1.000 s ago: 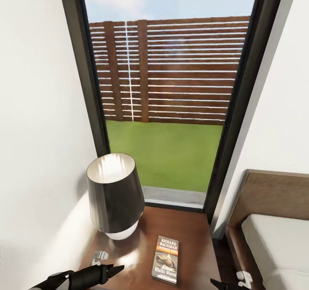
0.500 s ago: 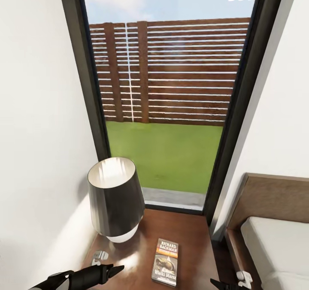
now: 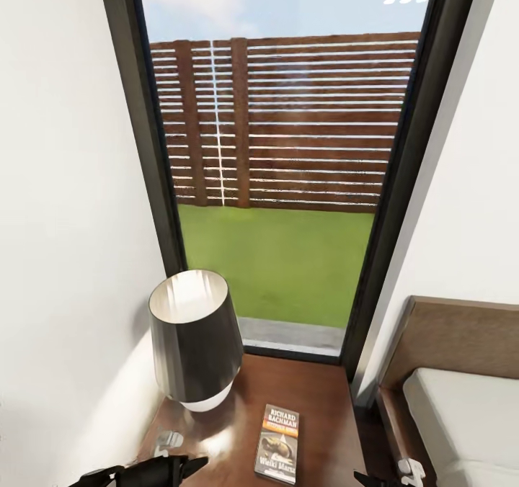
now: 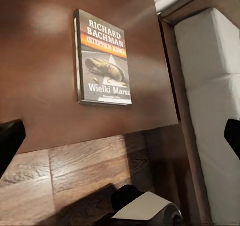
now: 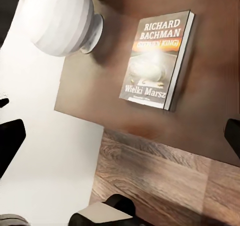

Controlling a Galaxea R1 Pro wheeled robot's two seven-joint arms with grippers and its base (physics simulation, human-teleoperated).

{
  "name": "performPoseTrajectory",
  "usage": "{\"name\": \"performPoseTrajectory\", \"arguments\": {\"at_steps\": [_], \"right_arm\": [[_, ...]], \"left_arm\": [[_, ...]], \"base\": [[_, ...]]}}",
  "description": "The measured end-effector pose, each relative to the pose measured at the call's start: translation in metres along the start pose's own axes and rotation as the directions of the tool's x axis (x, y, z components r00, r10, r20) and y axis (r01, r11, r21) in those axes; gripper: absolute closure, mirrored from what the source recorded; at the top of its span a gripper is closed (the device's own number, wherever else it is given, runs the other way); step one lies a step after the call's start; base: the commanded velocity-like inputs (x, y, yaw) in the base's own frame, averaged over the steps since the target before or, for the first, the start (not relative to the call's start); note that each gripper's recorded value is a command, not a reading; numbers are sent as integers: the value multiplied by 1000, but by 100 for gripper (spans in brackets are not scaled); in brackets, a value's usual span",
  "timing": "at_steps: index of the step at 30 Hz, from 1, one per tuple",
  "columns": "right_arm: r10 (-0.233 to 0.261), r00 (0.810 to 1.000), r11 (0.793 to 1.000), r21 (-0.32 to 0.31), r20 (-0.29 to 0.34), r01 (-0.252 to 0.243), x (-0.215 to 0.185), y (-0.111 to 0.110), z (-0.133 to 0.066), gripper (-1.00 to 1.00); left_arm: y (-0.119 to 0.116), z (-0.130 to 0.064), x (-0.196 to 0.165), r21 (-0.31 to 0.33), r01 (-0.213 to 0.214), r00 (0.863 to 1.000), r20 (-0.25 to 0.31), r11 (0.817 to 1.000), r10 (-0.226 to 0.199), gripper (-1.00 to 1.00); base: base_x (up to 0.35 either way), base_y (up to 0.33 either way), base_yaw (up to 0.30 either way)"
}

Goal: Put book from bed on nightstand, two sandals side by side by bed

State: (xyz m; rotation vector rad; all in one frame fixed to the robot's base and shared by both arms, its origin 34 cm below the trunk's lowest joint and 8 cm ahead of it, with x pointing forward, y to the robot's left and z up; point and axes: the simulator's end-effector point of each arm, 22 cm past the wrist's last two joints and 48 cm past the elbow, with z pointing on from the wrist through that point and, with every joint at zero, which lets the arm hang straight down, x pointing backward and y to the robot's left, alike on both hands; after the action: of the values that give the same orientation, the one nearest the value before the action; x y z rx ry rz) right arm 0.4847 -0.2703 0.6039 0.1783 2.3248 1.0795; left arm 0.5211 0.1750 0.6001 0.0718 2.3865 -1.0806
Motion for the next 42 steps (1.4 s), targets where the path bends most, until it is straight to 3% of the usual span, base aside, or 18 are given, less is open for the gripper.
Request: {"name": "performPoseTrajectory", "arguments": {"at_steps": [2,4,7,10,13,14,18,21,24,26,27,29,31,37,42], "right_arm": [[64,997,997,35,-37,-62,28,-9,-10,-100],[90,995,994,59,-45,-87,43,-14,-17,-100],[65,997,994,86,-30,-62,53,-18,-27,-100],[83,995,990,122,-58,-75,85,-23,-44,-100],[115,990,970,223,-86,-93,119,-40,-64,-100],[121,988,947,311,-94,-87,129,-58,-74,-100],[125,987,912,402,-97,-76,132,-73,-86,-100],[127,987,897,435,-98,-72,132,-77,-92,-100],[129,987,860,507,-100,-61,133,-87,-100,-100],[129,986,819,572,-101,-49,134,-99,-110,-100],[129,986,759,650,-103,-31,135,-115,-123,-100],[127,986,672,741,-105,-8,135,-132,-144,-100],[136,984,628,778,-114,3,143,-130,-142,-100],[168,978,665,747,-124,-19,169,-96,-96,-100],[172,977,669,743,-125,-23,172,-92,-91,-100]], "left_arm": [[2,0,22,-29,18,1000,-23,999,-19,-100],[1,-2,30,-39,26,999,-27,999,-27,-100],[0,-8,53,-51,36,998,-46,998,-38,-100],[1,-16,77,-74,50,997,-61,996,-54,-100],[14,-22,93,-161,50,996,-68,986,-62,-100],[22,-18,101,-235,43,995,-76,971,-63,-100],[26,-18,112,-312,21,993,-103,950,-56,-100],[28,-23,119,-348,4,991,-125,938,-50,-100],[38,-32,128,-413,-20,988,-149,911,-46,-100],[43,-39,134,-455,-28,986,-157,890,-50,-100],[48,-42,138,-494,-35,985,-162,869,-53,-100],[50,-45,140,-535,-41,985,-165,844,-56,-100],[50,-47,146,-567,-45,983,-170,822,-63,-100],[49,-55,165,-584,-43,979,-186,811,-83,-100],[49,-56,167,-586,-40,979,-185,809,-86,-100]], "base": [[0,0,0],[0,0,0],[0,0,0],[0,0,0],[0,0,0],[0,0,0],[0,0,0],[0,0,0],[0,0,0],[0,0,0],[0,0,0],[0,0,0],[0,0,0],[0,0,0],[0,0,0]]}}
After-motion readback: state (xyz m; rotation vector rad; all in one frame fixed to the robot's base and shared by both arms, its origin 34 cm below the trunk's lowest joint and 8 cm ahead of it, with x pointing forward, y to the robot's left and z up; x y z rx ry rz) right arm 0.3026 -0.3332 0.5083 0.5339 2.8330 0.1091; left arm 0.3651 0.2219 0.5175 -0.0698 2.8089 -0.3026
